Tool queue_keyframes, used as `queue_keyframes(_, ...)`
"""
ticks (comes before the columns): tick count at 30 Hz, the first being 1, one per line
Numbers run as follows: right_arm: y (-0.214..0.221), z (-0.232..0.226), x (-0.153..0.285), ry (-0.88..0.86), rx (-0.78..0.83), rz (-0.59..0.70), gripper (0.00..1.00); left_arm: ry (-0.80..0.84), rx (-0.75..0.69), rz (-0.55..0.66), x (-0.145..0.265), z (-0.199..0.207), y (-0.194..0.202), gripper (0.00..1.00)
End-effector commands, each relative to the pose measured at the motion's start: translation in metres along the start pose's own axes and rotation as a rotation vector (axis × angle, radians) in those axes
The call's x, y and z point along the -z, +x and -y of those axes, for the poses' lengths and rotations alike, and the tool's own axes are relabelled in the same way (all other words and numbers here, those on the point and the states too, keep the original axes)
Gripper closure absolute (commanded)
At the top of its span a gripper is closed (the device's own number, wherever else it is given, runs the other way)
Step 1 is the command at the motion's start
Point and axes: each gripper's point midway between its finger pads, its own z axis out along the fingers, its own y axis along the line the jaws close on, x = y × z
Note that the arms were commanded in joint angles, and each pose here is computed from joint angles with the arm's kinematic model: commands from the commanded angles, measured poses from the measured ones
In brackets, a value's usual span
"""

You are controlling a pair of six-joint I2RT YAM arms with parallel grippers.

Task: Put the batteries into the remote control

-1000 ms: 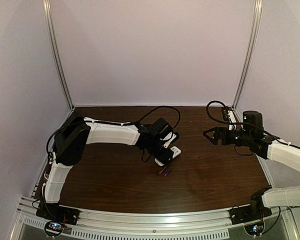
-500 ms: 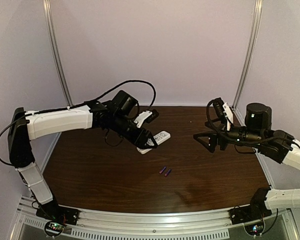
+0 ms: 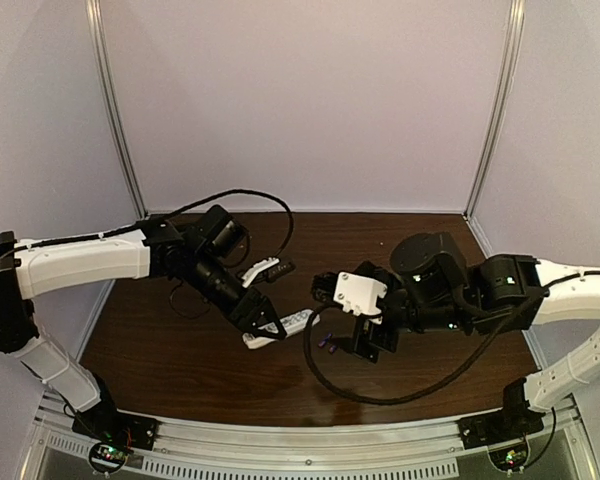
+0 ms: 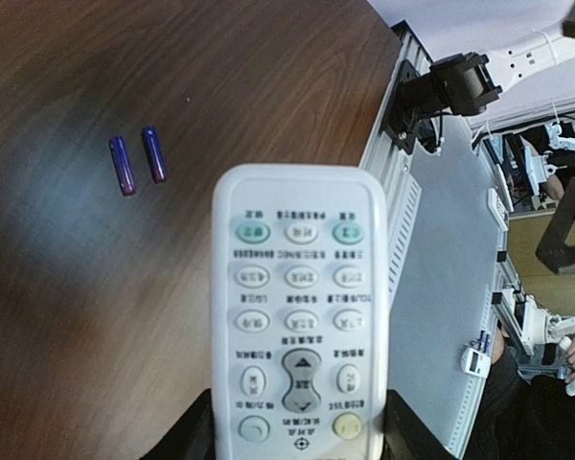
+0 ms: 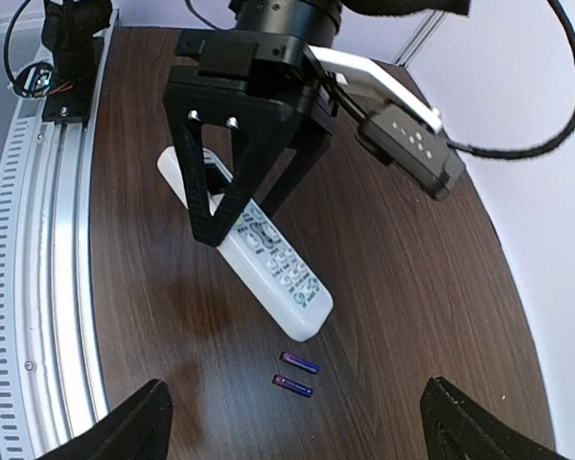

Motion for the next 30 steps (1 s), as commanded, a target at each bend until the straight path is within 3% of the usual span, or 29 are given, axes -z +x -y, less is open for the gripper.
queue_keyframes(1,0.004,-0.002,-0.007,0.104,0.221,-0.121,0.12,0.109,0.032,-0.026,0.000,0.015,0.009,0.62)
queue_keyframes(7,0.001,-0.020,-0.019,0.079,0.352,-0.171,0.24,0.170,0.035,-0.040,0.001,0.025,0.010,0.61)
queue_keyframes(13,-0.001,-0.026,-0.031,0.095,0.441,-0.210,0.28,0.177,0.048,-0.061,-0.005,0.023,0.012,0.62)
queue_keyframes(20,-0.001,-0.033,-0.044,0.077,0.474,-0.235,0.42,0.207,0.041,-0.067,-0.011,0.030,0.011,0.62)
queue_keyframes(30,0.004,-0.043,-0.057,0.044,0.501,-0.273,0.48,0.232,0.039,-0.082,-0.016,0.035,0.012,0.63)
